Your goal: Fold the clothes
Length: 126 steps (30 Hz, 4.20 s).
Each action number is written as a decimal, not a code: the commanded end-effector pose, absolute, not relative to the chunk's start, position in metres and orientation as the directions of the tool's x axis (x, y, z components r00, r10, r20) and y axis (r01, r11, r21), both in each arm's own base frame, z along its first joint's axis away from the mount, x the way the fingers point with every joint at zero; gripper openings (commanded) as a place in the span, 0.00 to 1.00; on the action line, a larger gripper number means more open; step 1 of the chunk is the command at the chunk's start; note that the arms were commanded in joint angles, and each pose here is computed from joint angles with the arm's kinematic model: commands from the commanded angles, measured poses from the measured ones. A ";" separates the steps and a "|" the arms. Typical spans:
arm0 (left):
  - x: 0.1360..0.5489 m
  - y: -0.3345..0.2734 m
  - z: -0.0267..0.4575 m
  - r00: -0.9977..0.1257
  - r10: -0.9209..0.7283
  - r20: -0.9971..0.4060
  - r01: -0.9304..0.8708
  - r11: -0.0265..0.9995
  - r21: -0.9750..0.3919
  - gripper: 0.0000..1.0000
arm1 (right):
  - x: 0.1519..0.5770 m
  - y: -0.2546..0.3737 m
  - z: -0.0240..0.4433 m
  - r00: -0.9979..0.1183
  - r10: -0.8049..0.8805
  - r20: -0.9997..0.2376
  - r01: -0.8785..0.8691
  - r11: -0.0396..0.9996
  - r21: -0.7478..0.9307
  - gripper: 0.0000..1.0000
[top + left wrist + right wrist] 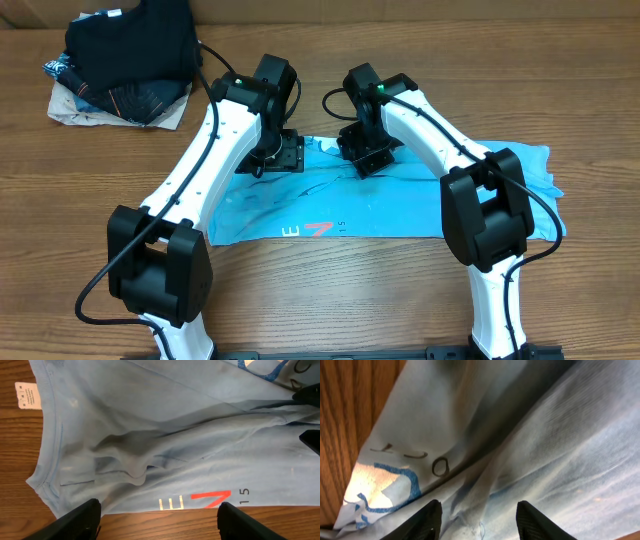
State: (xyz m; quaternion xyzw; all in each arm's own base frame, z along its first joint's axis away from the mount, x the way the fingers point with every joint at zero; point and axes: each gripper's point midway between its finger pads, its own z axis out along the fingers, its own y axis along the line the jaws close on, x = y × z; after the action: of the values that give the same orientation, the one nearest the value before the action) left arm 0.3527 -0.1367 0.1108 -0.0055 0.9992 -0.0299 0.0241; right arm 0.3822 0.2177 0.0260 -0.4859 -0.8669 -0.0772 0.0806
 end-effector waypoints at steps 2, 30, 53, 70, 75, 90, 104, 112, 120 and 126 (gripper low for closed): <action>0.352 -0.135 0.112 -0.999 -0.002 -0.053 0.000 0.999 -0.047 0.77 | 0.381 0.213 0.014 -0.509 0.839 0.193 0.857 0.514 0.027 0.52; 0.353 -0.134 0.112 -0.998 -0.002 -0.058 0.000 0.999 -0.041 0.78 | 0.367 0.205 0.019 -0.496 0.844 0.203 0.854 0.517 -0.064 0.12; 0.357 -0.135 0.113 -0.997 -0.003 -0.074 0.001 0.999 -0.047 0.79 | 0.320 0.202 0.036 -0.491 0.840 0.232 0.813 0.537 -0.226 0.06; 0.347 -0.132 0.107 -0.999 -0.001 -0.035 0.000 0.999 -0.035 0.89 | 0.355 0.182 0.033 -0.638 0.727 0.254 0.735 0.673 -0.082 0.48; 0.341 -0.141 0.090 -1.000 0.006 -0.010 0.007 0.996 -0.090 0.70 | 0.376 0.132 0.033 -0.729 0.627 0.276 0.651 0.759 -0.005 0.48; 0.341 -0.151 0.031 -0.998 -0.037 -0.050 -0.027 0.983 -0.182 0.17 | 0.374 0.017 0.023 -0.906 0.383 0.179 0.349 0.917 -0.195 0.61; 0.341 -0.116 -0.015 -0.993 -0.113 0.030 -0.116 0.989 -0.096 0.18 | 0.372 -0.023 0.021 -0.882 0.439 0.170 0.398 0.888 -0.230 0.64; 0.339 -0.091 -0.036 -0.980 -0.179 0.085 -0.185 0.981 -0.065 0.20 | 0.358 -0.038 0.009 -0.876 0.431 0.216 0.383 0.894 -0.232 0.65; 0.346 -0.044 -0.037 -0.954 -0.291 0.078 -0.294 0.956 -0.022 0.19 | 0.349 -0.047 -0.012 -0.864 0.453 0.219 0.404 0.884 -0.236 0.67; 0.347 0.000 -0.037 -0.911 -0.404 0.083 -0.406 0.914 -0.013 0.18 | 0.351 -0.048 -0.013 -0.862 0.459 0.213 0.413 0.882 -0.228 0.67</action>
State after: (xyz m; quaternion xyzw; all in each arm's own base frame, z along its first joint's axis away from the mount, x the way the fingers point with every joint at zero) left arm 0.3644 -0.0660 -0.0003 -0.1543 0.9813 -0.1147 -0.0080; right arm 0.3639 -0.0391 0.0058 -0.2238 -0.9662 0.0710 0.1064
